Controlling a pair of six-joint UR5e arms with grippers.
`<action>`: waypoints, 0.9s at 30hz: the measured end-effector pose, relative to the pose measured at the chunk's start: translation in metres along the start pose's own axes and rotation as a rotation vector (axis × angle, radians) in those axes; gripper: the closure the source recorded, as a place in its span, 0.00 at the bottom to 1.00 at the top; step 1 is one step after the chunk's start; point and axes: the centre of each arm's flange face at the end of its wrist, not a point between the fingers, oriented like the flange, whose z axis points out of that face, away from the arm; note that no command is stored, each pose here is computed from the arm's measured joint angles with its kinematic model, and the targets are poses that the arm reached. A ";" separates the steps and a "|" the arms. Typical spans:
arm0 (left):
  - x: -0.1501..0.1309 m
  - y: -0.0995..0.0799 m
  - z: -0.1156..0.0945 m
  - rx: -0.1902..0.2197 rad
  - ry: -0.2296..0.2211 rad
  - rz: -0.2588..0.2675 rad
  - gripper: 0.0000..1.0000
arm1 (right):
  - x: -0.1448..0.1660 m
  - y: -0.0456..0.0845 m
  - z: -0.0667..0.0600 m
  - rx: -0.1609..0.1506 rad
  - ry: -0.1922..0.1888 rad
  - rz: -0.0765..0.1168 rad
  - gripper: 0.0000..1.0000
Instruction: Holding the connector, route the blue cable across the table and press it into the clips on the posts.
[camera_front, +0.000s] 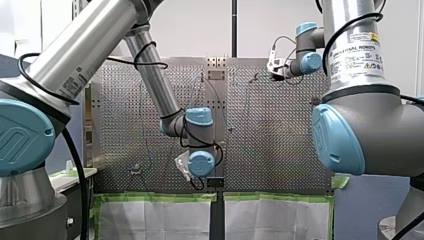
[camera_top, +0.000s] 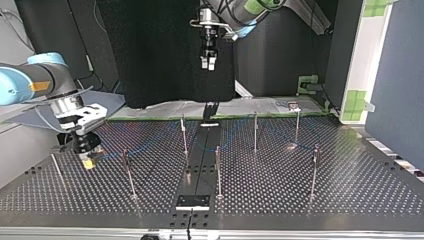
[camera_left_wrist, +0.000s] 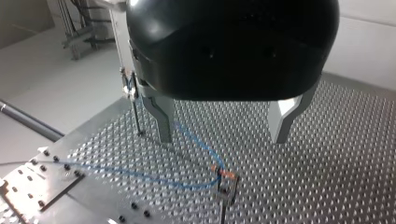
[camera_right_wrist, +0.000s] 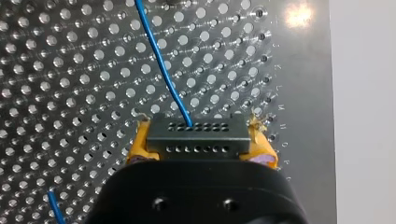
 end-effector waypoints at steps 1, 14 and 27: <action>-0.001 0.006 0.001 -0.003 -0.002 0.005 0.00 | 0.000 0.001 0.000 -0.001 0.000 0.000 1.00; -0.012 0.061 0.007 -0.009 0.005 0.110 0.00 | -0.001 0.002 0.000 -0.004 -0.002 -0.002 1.00; -0.011 0.106 -0.030 -0.048 0.157 0.289 0.00 | -0.002 0.002 -0.001 -0.005 -0.006 -0.003 1.00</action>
